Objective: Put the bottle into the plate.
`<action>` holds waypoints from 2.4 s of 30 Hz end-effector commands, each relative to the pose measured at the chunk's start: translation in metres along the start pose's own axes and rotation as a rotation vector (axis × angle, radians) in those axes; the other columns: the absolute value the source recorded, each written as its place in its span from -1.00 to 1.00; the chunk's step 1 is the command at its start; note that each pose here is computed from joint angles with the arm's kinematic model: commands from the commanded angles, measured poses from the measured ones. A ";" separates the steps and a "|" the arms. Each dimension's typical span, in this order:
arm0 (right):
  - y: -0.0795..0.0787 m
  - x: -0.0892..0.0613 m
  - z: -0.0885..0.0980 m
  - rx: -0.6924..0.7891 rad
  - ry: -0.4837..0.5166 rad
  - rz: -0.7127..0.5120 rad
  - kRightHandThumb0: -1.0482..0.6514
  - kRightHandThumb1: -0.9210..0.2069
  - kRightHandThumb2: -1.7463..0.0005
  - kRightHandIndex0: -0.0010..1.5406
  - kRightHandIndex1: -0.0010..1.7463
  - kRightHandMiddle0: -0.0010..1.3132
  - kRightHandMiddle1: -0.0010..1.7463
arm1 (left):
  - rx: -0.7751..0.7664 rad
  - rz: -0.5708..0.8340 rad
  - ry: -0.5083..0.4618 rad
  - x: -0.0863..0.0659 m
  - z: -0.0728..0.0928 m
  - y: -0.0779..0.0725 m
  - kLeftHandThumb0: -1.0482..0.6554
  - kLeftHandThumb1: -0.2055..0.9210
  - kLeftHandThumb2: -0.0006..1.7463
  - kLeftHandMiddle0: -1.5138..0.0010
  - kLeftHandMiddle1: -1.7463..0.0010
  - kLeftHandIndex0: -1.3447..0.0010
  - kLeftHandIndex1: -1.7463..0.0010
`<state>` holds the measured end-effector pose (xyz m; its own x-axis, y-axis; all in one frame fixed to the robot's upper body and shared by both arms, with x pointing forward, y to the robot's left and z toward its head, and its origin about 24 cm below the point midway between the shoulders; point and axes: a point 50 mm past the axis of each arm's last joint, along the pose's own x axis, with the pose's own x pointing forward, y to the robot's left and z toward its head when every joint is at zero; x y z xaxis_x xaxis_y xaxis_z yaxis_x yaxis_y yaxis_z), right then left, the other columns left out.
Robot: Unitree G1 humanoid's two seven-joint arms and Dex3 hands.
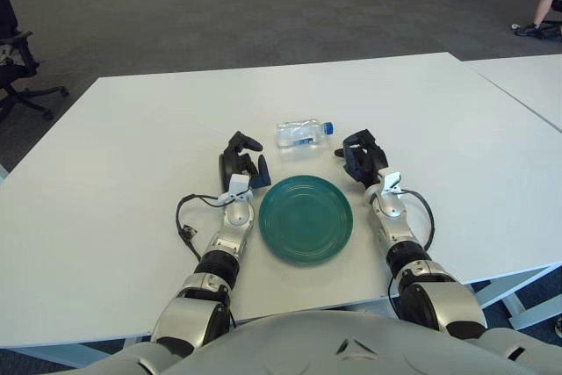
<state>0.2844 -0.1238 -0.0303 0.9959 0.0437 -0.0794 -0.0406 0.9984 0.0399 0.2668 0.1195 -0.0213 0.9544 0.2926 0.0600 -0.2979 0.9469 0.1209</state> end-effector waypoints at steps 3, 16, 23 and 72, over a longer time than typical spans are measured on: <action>-0.002 -0.007 -0.012 0.003 0.057 -0.022 -0.19 -0.85 0.28 -0.49 0.32 -0.63 1.00 | 0.000 0.003 -0.012 0.002 0.002 0.000 -0.46 -0.52 0.86 -0.74 -1.00 -0.22 -1.00; -0.006 -0.004 0.095 -0.001 -0.534 -0.134 0.01 -0.96 0.43 -0.71 0.54 -0.67 0.95 | -0.012 0.013 0.007 0.003 0.002 -0.001 -0.44 -0.48 0.83 -0.72 -1.00 -0.19 -1.00; -0.012 0.004 0.114 -0.080 -0.621 -0.165 -0.34 -0.69 0.24 -0.88 0.05 -0.89 0.48 | -0.016 0.011 0.002 0.003 0.002 -0.002 -0.44 -0.47 0.82 -0.72 -1.00 -0.19 -1.00; 0.094 0.104 0.219 -1.347 -0.684 0.292 -1.00 -1.00 0.71 -1.00 -1.00 -1.00 -1.00 | -0.008 0.039 -0.005 -0.002 0.002 -0.004 -0.46 -0.52 0.87 -0.71 -1.00 -0.23 -1.00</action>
<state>0.4007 -0.0318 0.1875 0.7657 0.5870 0.2629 0.0733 0.3264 -0.9424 0.2650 0.1144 -0.0209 0.9453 0.3187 0.0695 -0.3243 0.9412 0.0945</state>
